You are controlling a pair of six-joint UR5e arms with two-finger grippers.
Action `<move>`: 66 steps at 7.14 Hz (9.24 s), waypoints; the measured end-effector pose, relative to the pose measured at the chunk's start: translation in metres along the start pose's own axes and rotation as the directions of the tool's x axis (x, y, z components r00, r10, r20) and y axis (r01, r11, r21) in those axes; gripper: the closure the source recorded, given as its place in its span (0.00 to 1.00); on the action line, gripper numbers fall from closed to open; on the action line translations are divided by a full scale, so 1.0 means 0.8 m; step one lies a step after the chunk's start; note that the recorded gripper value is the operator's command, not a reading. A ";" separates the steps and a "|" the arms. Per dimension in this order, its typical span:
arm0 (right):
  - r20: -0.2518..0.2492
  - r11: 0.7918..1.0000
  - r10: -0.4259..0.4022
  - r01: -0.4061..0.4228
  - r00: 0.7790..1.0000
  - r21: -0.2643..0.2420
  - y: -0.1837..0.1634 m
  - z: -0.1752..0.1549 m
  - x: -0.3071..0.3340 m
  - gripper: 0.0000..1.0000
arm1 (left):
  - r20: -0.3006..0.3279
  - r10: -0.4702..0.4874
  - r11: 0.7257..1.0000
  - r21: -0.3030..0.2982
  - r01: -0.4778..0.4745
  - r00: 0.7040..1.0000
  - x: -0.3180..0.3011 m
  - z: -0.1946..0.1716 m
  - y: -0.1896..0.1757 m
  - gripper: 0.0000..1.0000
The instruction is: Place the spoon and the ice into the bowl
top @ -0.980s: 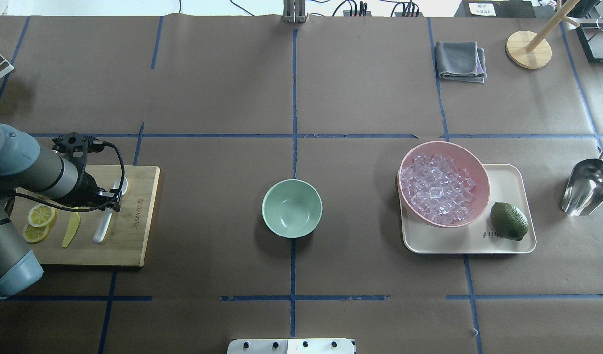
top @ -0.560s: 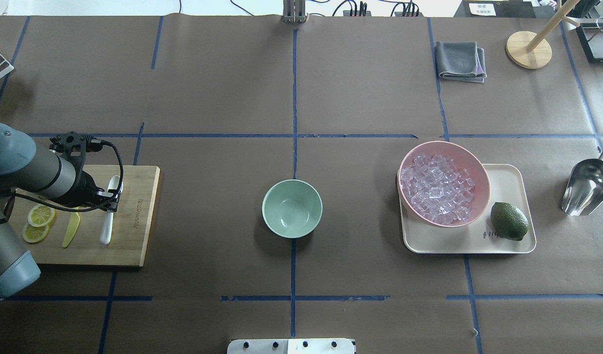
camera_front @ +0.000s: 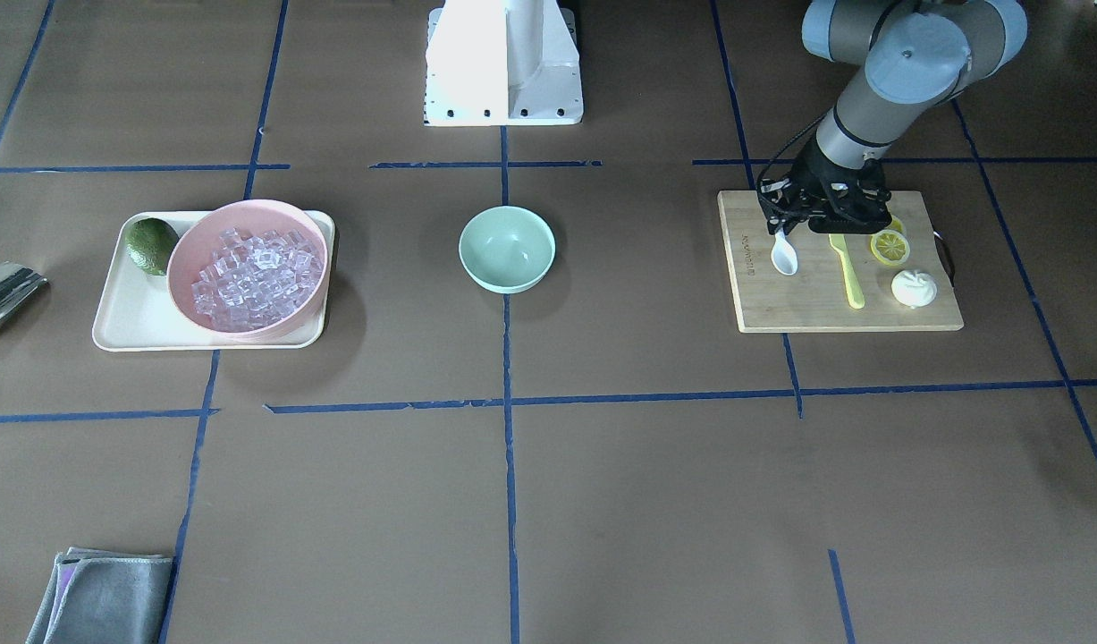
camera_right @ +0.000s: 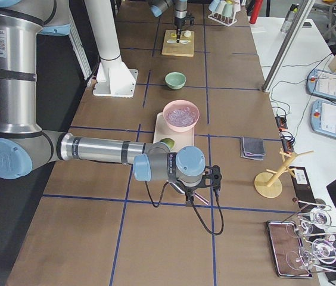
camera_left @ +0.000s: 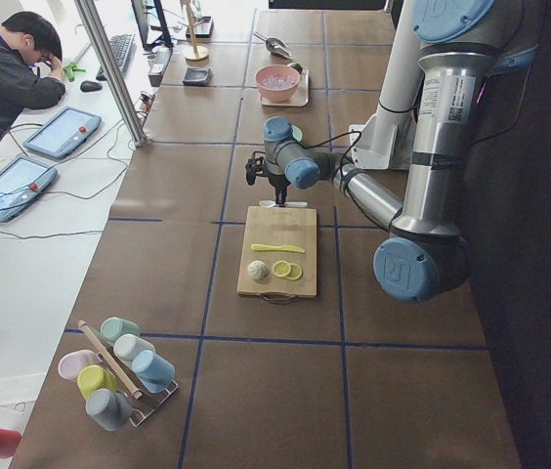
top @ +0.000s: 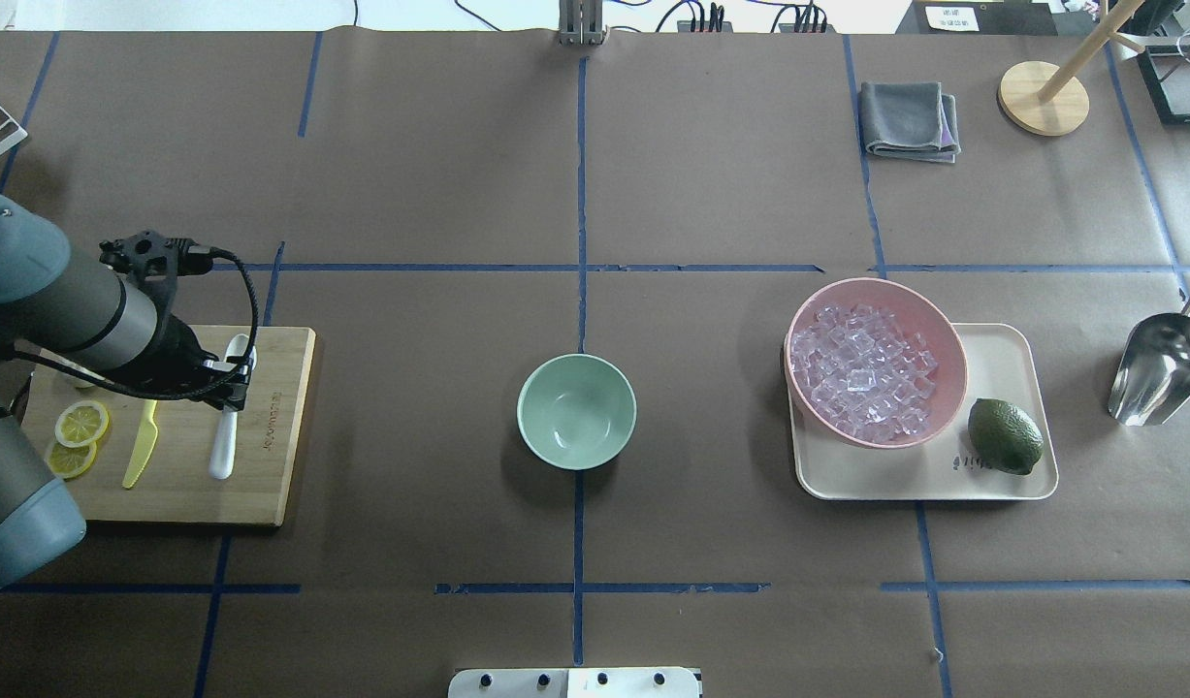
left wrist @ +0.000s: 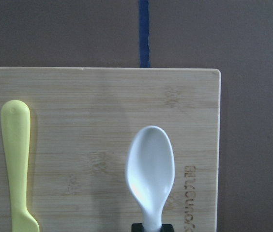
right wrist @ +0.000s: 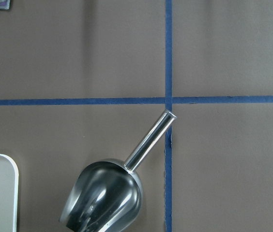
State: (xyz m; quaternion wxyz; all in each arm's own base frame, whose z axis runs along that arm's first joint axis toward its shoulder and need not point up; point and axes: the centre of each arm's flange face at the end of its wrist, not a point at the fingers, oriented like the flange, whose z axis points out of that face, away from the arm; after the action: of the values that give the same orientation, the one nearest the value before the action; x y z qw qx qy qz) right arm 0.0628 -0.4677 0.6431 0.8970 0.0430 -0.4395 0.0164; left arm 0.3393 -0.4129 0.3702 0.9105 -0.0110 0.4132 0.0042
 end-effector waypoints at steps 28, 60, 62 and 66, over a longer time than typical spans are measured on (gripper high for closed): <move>-0.100 0.999 0.033 -0.035 0.994 -0.016 0.076 0.209 -0.602 0.08 | 0.036 0.093 0.996 0.000 -0.093 0.995 0.157 -0.127 -0.047 0.00; -0.094 0.977 -0.211 0.213 0.973 0.009 -0.063 0.050 -0.579 0.00 | 0.059 0.117 0.990 -0.080 -0.112 0.991 -0.473 -0.163 -0.085 0.00; -0.118 0.970 -0.244 0.241 0.962 -0.046 -0.093 0.025 -0.408 0.00 | 0.042 0.091 0.993 -0.080 -0.087 0.995 -0.518 -0.150 -0.086 0.00; -0.098 0.954 -0.283 0.270 0.954 -0.129 -0.099 0.012 -0.140 0.00 | 0.040 0.117 0.991 -0.065 -0.114 0.992 -0.557 -0.138 -0.061 0.00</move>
State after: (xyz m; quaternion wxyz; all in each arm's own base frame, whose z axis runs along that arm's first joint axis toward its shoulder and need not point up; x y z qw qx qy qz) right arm -0.0080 -0.5466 0.5557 0.9153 0.0518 -0.3770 -0.1322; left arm -0.0363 -0.4638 0.6339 0.9167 -0.0155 0.3930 0.0702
